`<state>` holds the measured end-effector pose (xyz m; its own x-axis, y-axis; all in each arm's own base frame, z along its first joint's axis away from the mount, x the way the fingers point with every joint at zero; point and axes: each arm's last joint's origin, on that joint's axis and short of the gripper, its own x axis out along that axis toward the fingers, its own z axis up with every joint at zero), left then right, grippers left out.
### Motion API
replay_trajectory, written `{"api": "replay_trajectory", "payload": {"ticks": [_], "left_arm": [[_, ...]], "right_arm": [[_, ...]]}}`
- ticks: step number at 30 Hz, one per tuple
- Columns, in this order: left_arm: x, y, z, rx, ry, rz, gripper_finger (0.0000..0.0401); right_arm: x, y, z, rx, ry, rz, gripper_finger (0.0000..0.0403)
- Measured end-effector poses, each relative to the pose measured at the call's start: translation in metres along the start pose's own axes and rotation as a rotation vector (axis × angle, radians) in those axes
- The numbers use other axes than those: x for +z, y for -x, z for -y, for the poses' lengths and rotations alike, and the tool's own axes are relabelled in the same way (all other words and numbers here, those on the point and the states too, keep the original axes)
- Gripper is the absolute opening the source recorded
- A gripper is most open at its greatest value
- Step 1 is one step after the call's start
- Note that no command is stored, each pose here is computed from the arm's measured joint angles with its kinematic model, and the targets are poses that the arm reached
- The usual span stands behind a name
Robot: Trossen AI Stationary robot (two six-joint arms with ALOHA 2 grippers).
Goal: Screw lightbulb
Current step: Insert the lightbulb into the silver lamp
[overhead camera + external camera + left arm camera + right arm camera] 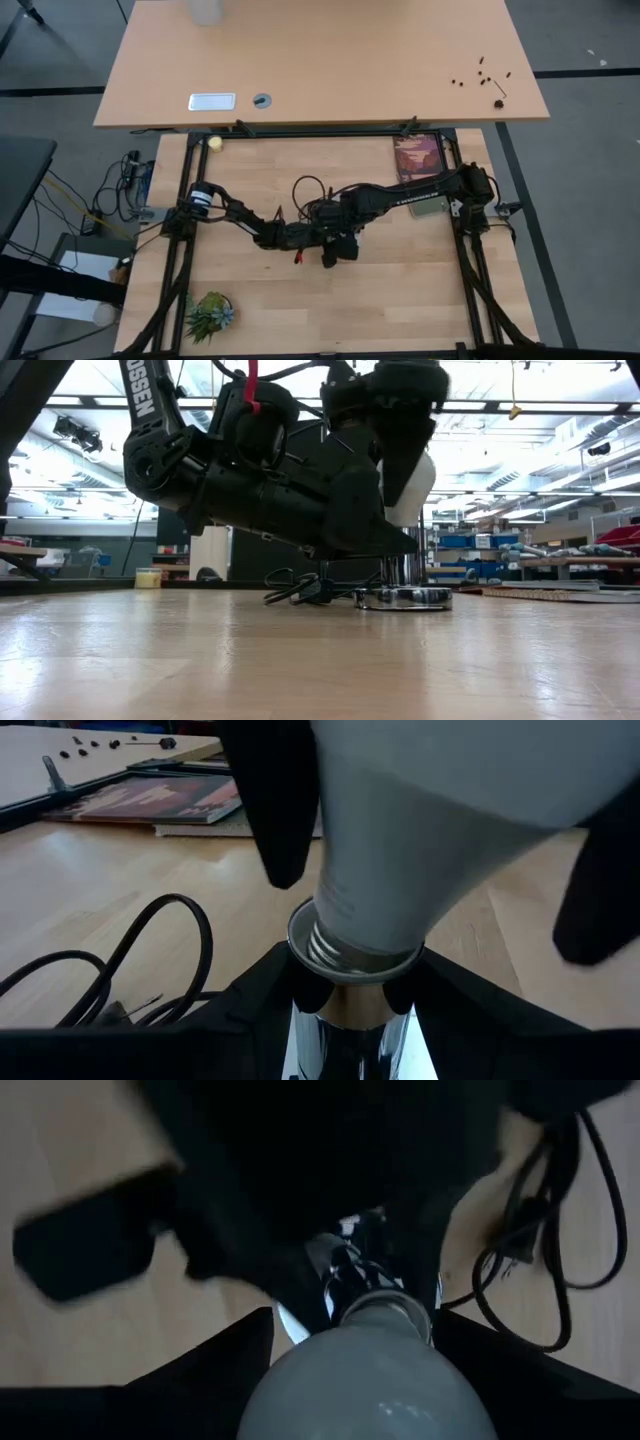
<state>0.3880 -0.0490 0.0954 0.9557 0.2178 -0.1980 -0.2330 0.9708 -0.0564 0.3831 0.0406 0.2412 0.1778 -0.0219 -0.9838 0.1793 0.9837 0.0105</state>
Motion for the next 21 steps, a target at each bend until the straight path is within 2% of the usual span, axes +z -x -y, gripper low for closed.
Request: {"api": "replay_trajectory", "payload": {"ticks": [4,11,18,21], "left_arm": [[0.000,0.000,0.000,-0.002,-0.002,-0.001,0.0184],[-0.001,0.002,0.005,-0.023,-0.027,-0.004,0.0184],[-0.001,0.002,0.005,-0.027,-0.004,-0.005,0.0184],[-0.001,0.002,0.005,-0.028,-0.005,-0.007,0.0184]], "right_arm": [[0.004,0.000,0.002,0.002,-0.099,0.034,0.0264],[0.006,-0.001,0.011,0.007,-0.196,0.029,0.0280],[0.006,-0.003,0.017,0.005,-0.336,0.030,0.0273],[0.005,-0.004,0.016,0.002,-0.343,0.025,0.0278]]}}
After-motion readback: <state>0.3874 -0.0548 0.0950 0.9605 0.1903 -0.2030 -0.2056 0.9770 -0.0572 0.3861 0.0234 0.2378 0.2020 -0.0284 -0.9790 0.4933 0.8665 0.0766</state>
